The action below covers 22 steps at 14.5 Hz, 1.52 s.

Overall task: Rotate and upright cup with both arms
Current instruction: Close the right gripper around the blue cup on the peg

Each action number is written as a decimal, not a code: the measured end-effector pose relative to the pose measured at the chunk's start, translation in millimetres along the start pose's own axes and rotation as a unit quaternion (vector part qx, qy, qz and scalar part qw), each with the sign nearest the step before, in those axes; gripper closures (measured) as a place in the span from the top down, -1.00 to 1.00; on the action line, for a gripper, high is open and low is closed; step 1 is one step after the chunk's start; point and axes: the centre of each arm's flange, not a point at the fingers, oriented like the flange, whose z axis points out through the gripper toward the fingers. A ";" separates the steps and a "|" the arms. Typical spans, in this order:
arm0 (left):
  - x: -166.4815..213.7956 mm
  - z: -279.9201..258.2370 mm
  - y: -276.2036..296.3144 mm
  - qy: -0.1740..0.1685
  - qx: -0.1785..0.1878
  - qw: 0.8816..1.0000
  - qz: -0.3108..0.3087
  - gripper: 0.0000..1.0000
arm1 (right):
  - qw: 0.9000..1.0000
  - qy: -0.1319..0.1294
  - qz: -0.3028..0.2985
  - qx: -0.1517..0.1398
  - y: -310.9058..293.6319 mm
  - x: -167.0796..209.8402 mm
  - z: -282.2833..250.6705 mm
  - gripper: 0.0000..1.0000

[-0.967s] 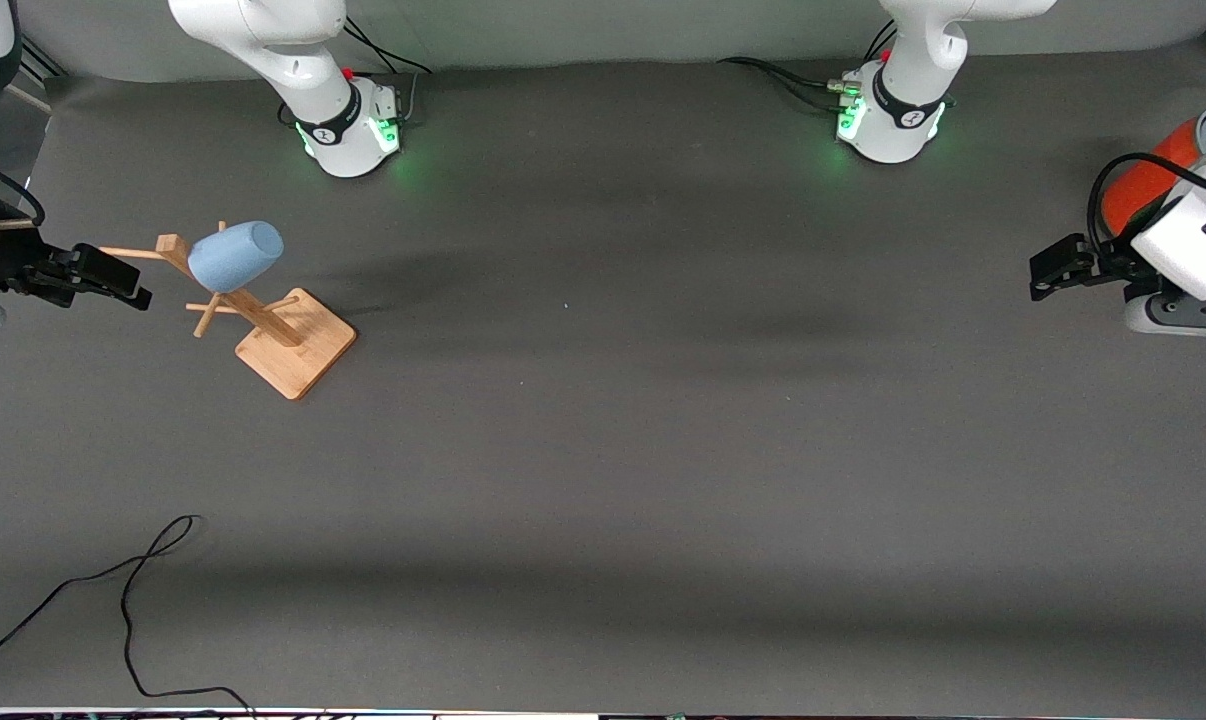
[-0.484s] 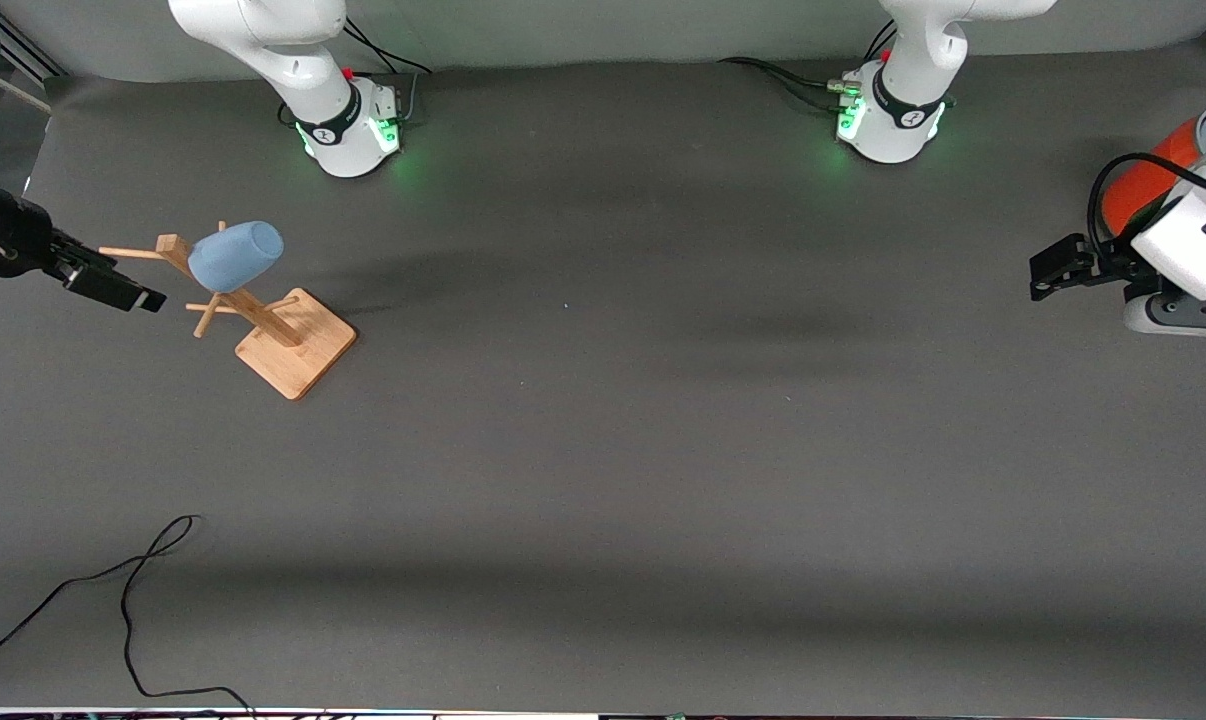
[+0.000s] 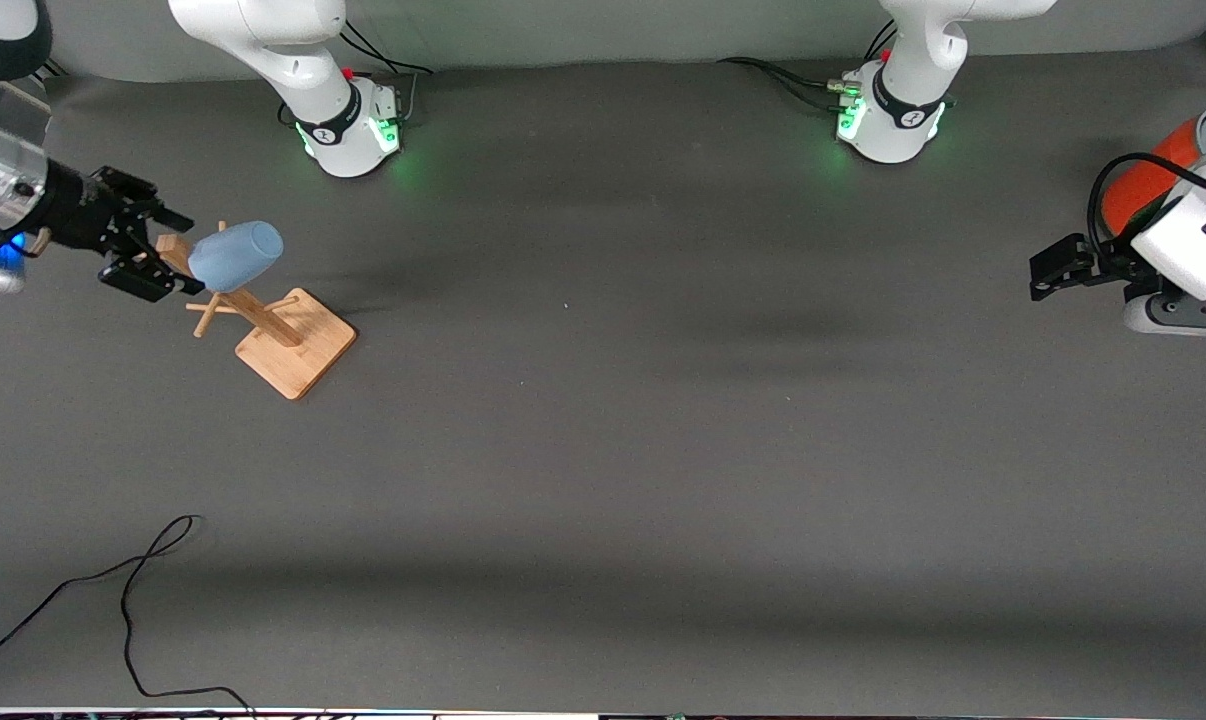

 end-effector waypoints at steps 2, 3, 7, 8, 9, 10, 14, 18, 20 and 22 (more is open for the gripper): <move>0.0 0.0 0.0 0.000 0.000 1.000 0.000 1.00 | 1.000 -0.005 0.023 0.002 21.1 4.8 12.2 1.00; 0.0 0.0 0.0 0.000 0.000 1.000 0.000 1.00 | 0.999 -0.009 0.032 0.000 29.5 10.3 16.6 1.00; 0.0 0.0 0.0 0.000 0.000 1.000 0.000 1.00 | 0.998 -0.020 0.055 0.000 45.7 28.9 32.9 1.00; 0.0 0.0 0.0 0.000 0.000 1.000 0.000 1.00 | 0.998 -0.019 0.058 0.003 46.4 31.7 37.8 1.00; 0.0 0.0 0.0 0.000 0.000 1.000 0.000 1.00 | 0.998 -0.018 0.061 0.005 47.2 34.0 44.0 1.00; 0.0 0.0 0.0 0.000 0.000 1.000 0.000 1.00 | 0.998 -0.017 0.063 0.006 48.1 36.2 51.0 1.00; 0.0 0.0 0.0 0.000 0.000 1.000 0.000 1.00 | 0.997 -0.017 0.072 0.004 51.9 42.3 74.7 1.00; 0.0 0.0 0.0 0.000 0.000 1.000 0.000 1.00 | 0.998 -0.026 0.065 0.005 50.4 42.8 83.2 0.92; 0.0 0.0 0.0 0.000 0.000 1.000 0.000 1.00 | 0.998 -0.030 0.060 0.006 50.0 42.6 84.1 0.59; 0.0 0.0 0.0 0.000 0.000 1.000 0.000 1.00 | 0.998 -0.034 0.060 0.007 49.6 42.2 84.5 0.59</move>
